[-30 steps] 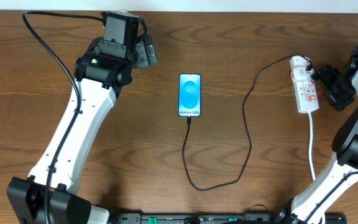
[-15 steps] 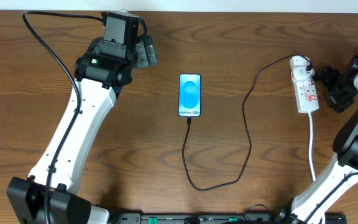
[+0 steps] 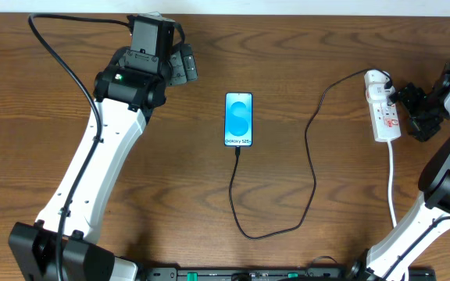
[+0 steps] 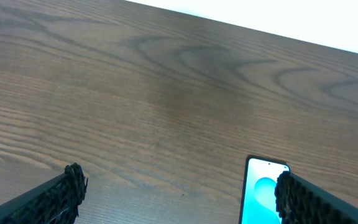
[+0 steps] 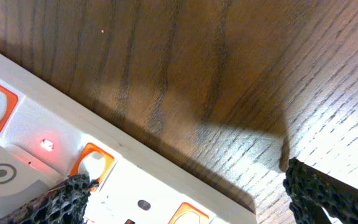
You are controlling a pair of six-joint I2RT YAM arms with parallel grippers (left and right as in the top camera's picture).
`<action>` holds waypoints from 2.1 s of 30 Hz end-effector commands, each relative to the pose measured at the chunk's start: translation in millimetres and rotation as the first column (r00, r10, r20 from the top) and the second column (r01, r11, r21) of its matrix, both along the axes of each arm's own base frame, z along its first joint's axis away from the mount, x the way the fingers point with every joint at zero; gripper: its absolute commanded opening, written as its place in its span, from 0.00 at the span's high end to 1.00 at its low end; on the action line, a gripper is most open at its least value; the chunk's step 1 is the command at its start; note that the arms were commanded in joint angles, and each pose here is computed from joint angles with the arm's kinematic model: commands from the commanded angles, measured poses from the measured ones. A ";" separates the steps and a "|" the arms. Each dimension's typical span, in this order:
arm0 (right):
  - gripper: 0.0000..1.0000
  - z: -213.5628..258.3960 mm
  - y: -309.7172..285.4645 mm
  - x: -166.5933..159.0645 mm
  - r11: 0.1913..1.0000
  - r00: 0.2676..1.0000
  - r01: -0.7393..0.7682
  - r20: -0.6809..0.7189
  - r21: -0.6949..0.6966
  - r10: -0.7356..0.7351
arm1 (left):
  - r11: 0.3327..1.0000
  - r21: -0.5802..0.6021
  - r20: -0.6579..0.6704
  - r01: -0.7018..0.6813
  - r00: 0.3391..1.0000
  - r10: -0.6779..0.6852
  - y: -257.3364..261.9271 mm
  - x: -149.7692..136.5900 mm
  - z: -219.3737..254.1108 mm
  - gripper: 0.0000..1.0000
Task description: Plug charger to phone and switch on socket
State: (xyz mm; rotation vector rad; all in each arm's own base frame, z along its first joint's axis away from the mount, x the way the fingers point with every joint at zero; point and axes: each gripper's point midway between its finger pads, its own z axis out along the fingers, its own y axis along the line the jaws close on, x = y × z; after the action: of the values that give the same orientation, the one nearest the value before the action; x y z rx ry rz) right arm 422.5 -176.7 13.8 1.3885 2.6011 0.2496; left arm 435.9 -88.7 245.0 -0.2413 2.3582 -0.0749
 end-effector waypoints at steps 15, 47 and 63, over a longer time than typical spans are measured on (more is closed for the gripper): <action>0.01 56.9 1.1 -43.9 0.999 0.998 0.025 -0.052 -0.020 -0.026 | 1.000 0.022 -0.001 -0.004 1.000 0.004 3.9 1.0 -1.0 0.01; 0.01 182.6 136.7 -218.9 0.926 0.881 -0.209 0.351 -0.313 0.318 | 1.000 0.022 -0.001 -0.004 1.000 0.004 3.9 1.0 -1.0 0.01; 0.01 170.7 132.4 -235.1 0.922 0.914 -0.213 0.266 -0.324 0.305 | 1.000 0.022 -0.001 -0.004 1.000 0.004 3.9 1.0 -1.0 0.01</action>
State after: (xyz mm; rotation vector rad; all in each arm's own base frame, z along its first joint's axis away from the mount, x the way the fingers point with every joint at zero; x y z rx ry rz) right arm 189.7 -43.2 188.6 0.8477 2.4097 0.1434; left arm 436.0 -88.0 245.1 -0.2425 2.3570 -0.0704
